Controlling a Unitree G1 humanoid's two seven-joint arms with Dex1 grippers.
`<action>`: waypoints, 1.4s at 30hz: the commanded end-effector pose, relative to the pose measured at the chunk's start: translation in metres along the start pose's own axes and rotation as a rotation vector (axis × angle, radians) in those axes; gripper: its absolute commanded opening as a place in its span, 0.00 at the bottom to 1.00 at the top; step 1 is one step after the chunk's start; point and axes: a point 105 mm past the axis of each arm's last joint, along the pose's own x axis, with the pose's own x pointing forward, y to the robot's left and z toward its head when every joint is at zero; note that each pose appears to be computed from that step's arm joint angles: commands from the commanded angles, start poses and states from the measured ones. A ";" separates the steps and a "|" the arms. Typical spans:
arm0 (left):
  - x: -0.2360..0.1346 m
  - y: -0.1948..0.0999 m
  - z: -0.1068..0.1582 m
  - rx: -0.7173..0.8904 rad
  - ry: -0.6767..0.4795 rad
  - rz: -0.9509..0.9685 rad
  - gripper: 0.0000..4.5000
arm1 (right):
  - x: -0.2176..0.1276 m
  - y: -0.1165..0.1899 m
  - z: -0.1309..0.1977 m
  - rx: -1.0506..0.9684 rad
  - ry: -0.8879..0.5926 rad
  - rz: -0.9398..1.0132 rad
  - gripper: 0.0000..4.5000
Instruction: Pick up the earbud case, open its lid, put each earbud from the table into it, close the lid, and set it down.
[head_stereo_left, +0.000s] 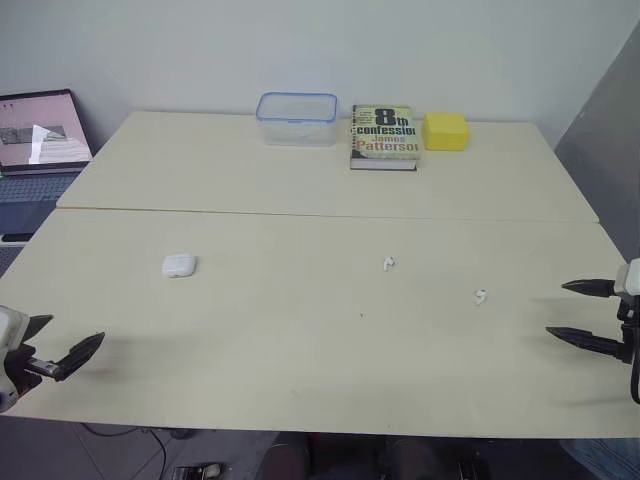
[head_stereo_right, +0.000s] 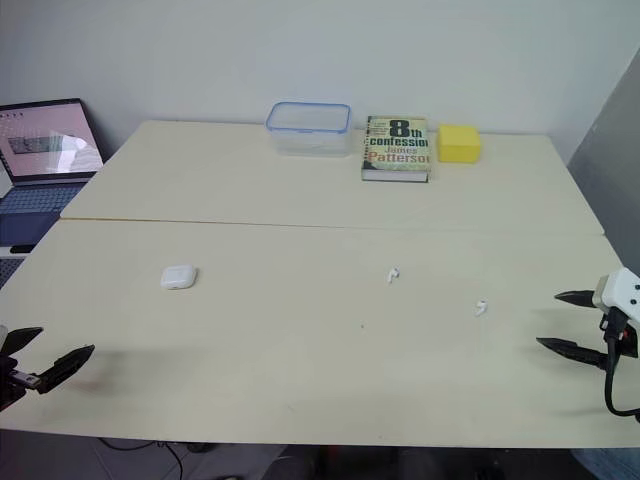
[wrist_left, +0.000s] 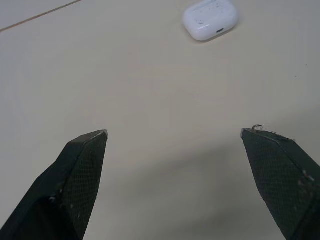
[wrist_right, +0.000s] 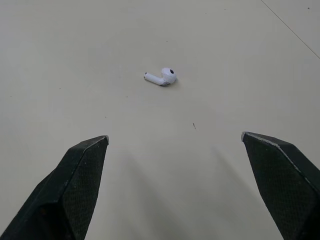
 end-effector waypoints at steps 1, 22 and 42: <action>-0.001 0.008 0.013 0.063 -0.023 -0.011 1.00 | -0.003 -0.002 0.005 -0.031 -0.003 -0.009 0.99; 0.016 -0.006 0.034 0.020 -0.140 -0.188 1.00 | -0.001 -0.007 0.006 -0.058 -0.002 -0.026 0.99; 0.067 -0.048 0.028 -0.311 -0.220 0.074 1.00 | 0.033 0.020 0.110 -0.154 -0.275 0.146 0.99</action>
